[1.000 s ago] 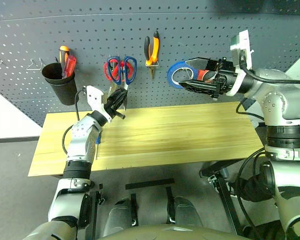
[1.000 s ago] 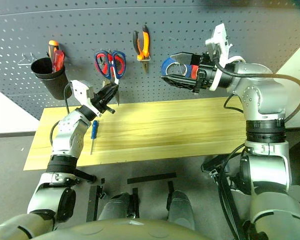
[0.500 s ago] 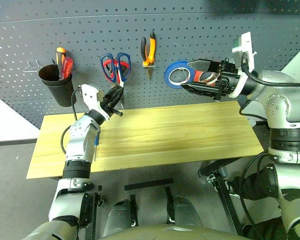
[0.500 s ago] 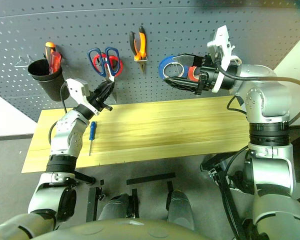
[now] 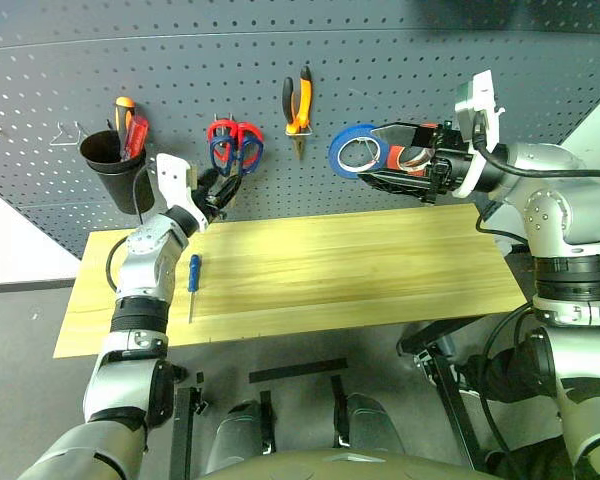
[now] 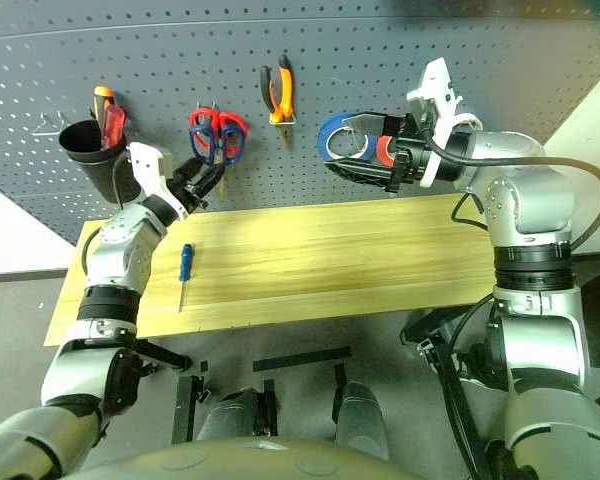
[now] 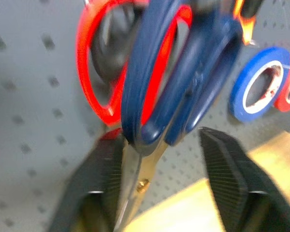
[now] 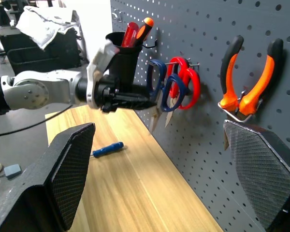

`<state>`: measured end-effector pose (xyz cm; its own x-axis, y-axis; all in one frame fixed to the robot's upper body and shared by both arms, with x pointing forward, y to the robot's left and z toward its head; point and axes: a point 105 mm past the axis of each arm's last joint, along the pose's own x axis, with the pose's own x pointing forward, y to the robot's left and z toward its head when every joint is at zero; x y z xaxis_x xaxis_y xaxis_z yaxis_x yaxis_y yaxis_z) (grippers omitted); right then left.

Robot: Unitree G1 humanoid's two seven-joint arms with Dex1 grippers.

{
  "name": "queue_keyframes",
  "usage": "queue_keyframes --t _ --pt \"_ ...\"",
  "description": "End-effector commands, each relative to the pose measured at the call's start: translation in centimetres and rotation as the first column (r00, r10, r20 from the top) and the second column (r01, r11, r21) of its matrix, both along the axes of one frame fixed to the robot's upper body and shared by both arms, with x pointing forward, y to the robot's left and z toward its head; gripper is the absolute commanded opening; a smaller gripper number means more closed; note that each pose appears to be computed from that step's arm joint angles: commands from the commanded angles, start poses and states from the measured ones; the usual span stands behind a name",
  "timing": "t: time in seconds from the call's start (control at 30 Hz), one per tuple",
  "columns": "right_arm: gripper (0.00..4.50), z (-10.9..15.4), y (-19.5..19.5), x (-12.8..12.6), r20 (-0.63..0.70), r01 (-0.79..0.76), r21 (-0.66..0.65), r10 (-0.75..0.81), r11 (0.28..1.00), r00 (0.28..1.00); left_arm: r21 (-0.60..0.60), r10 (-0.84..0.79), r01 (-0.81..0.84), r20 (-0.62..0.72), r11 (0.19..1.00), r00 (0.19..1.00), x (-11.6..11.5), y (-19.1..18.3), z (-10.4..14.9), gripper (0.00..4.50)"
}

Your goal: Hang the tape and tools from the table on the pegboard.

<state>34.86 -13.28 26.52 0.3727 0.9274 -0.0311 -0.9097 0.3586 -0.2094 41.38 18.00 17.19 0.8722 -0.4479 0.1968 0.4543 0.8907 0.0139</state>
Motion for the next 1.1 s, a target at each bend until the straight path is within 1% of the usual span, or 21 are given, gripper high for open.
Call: queue_keyframes --t 0.03,0.13,0.23,0.33,0.4,0.47,0.57,0.63,0.67,0.73,0.8,0.87,0.93,1.03,1.1 --pt "4.5 0.8 0.0 -1.0 0.04 -0.026 -0.004 0.026 1.0 0.999 -0.024 0.017 -0.015 0.103 1.0 0.994 -1.9 1.0 2.3 3.94" --pt "4.5 0.3 0.3 -1.6 -0.002 -0.061 -0.012 0.061 0.998 0.998 -0.015 0.024 -0.023 0.067 1.0 0.997 -4.2 1.6 1.9 3.94" --pt "4.5 -0.3 0.6 -1.8 -0.027 -0.084 -0.02 0.084 0.996 0.996 -0.004 0.058 -0.058 0.022 0.998 0.998 -5.4 2.0 1.5 3.94" --pt "4.5 -1.7 1.8 -1.8 -0.072 -0.122 -0.031 0.119 0.992 0.99 0.051 0.138 -0.135 -0.062 0.99 0.989 -6.9 3.6 0.2 3.94" --pt "4.5 -2.4 2.6 -1.9 -0.09 -0.151 -0.041 0.147 0.988 0.985 0.093 0.193 -0.182 -0.132 0.979 0.972 -7.3 4.4 -0.9 3.94" --pt "4.5 -2.7 3.3 -1.7 -0.12 -0.164 -0.033 0.159 0.986 0.98 0.122 0.238 -0.217 -0.194 0.969 0.952 -7.3 4.9 -1.8 3.94" --pt "4.5 -3.5 4.0 -1.0 -0.175 -0.163 -0.03 0.155 0.986 0.972 0.12 0.315 -0.291 -0.308 0.949 0.898 -6.9 6.0 -3.2 3.94" --pt "4.5 -4.2 4.3 -0.2 -0.197 -0.15 -0.041 0.14 0.988 0.97 0.109 0.326 -0.309 -0.4 0.945 0.856 -6.7 6.2 -4.5 3.94" --pt "4.5 -4.6 4.4 0.2 -0.192 -0.138 -0.055 0.125 0.989 0.973 0.132 0.345 -0.32 -0.438 0.938 0.83 -6.5 6.5 -5.2 3.94" --pt "4.5 -5.4 4.6 0.9 -0.188 -0.13 -0.08 0.113 0.988 0.976 0.2 0.385 -0.329 -0.471 0.923 0.794 -6.1 6.9 -6.3 3.94" --pt "4.5 -5.7 4.9 1.3 -0.189 -0.136 -0.091 0.117 0.987 0.975 0.209 0.388 -0.327 -0.507 0.922 0.77 -5.7 6.9 -7.0 3.94" --pt "4.5 -6.1 5.4 1.7 -0.175 -0.14 -0.11 0.12 0.984 0.977 0.255 0.424 -0.339 -0.546 0.906 0.723 -5.1 7.4 -8.2 3.94" --pt "4.5 -6.4 5.9 1.7 -0.153 -0.166 -0.127 0.146 0.978 0.977 0.273 0.441 -0.346 -0.571 0.898 0.693 -4.7 7.5 -8.9 3.94" --pt "4.5 -6.5 6.7 1.9 -0.145 -0.192 -0.112 0.175 0.975 0.974 0.293 0.444 -0.333 -0.603 0.896 0.663 -4.4 7.4 -10.0 3.94" --pt "4.5 -7.1 7.2 2.2 -0.14 -0.19 -0.133 0.172 0.973 0.975 0.285 0.432 -0.325 -0.621 0.902 0.654 -4.3 7.3 -10.5 3.94"
